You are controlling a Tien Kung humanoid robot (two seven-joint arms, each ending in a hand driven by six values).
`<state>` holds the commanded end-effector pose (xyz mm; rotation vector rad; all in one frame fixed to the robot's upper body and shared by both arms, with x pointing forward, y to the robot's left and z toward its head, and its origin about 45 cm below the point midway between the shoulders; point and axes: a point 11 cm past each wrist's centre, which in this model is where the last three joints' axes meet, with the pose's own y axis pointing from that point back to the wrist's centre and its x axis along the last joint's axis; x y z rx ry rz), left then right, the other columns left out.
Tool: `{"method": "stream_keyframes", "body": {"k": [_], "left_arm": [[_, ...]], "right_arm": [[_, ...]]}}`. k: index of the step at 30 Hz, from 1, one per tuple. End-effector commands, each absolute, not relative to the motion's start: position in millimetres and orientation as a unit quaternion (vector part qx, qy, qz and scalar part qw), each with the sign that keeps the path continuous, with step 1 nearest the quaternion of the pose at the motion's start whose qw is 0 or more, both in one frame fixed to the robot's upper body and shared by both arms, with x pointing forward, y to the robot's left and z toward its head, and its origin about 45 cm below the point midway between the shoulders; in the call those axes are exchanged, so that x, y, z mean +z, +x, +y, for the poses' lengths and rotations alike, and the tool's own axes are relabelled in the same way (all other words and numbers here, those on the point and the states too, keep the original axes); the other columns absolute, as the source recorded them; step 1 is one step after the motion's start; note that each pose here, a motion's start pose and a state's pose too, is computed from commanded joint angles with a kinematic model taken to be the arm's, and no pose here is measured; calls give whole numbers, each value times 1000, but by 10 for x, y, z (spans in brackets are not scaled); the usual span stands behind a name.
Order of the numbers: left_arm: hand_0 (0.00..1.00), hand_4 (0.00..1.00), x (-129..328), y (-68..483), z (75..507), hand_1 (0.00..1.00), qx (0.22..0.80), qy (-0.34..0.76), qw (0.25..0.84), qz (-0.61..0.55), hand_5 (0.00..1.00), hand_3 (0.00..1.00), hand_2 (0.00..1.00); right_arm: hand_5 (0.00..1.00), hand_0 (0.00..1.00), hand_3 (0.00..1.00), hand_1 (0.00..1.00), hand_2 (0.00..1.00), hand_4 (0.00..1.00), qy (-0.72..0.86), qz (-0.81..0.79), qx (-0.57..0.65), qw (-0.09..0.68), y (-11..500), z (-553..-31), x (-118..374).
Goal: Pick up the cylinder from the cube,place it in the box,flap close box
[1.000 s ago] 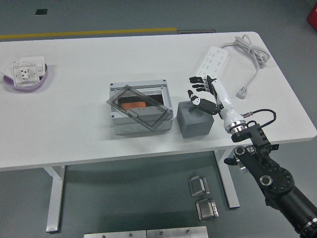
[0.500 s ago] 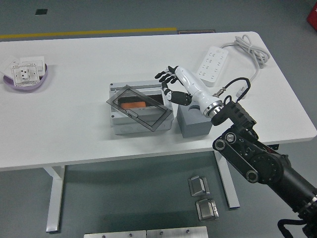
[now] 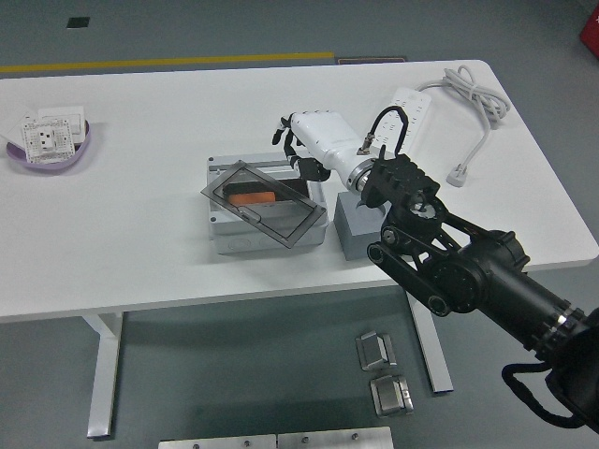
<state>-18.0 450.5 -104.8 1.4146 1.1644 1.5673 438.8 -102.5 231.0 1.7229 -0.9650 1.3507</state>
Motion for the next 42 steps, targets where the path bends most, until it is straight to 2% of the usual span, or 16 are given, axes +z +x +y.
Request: {"method": "stream_keyframes", "body": {"k": [4, 5, 12, 28, 42], "left_arm": [[633, 669, -1049, -162, 4502, 640, 607, 548, 359, 450, 296, 694, 640], [633, 669, -1049, -160, 4501, 639, 607, 548, 359, 450, 297, 694, 639], [633, 669, -1045, -169, 4512, 639, 606, 549, 357, 450, 297, 693, 639], [633, 669, -1076, -236, 4432, 639, 606, 543, 354, 460, 296, 692, 639], [633, 670, -1109, -251, 4347, 640, 604, 538, 367, 459, 297, 692, 639]], "right_arm": [[57, 514, 687, 553, 611, 422, 654, -348, 551, 385, 4364, -924, 2227], [54, 430, 670, 518, 603, 448, 651, -345, 555, 386, 4361, -911, 2220], [65, 403, 662, 501, 600, 465, 658, -358, 546, 376, 4354, -910, 2222], [80, 383, 657, 499, 598, 512, 730, -491, 437, 188, 4062, -1490, 2514], [86, 371, 647, 495, 585, 554, 725, -593, 334, 105, 3848, -2203, 2510]]}}
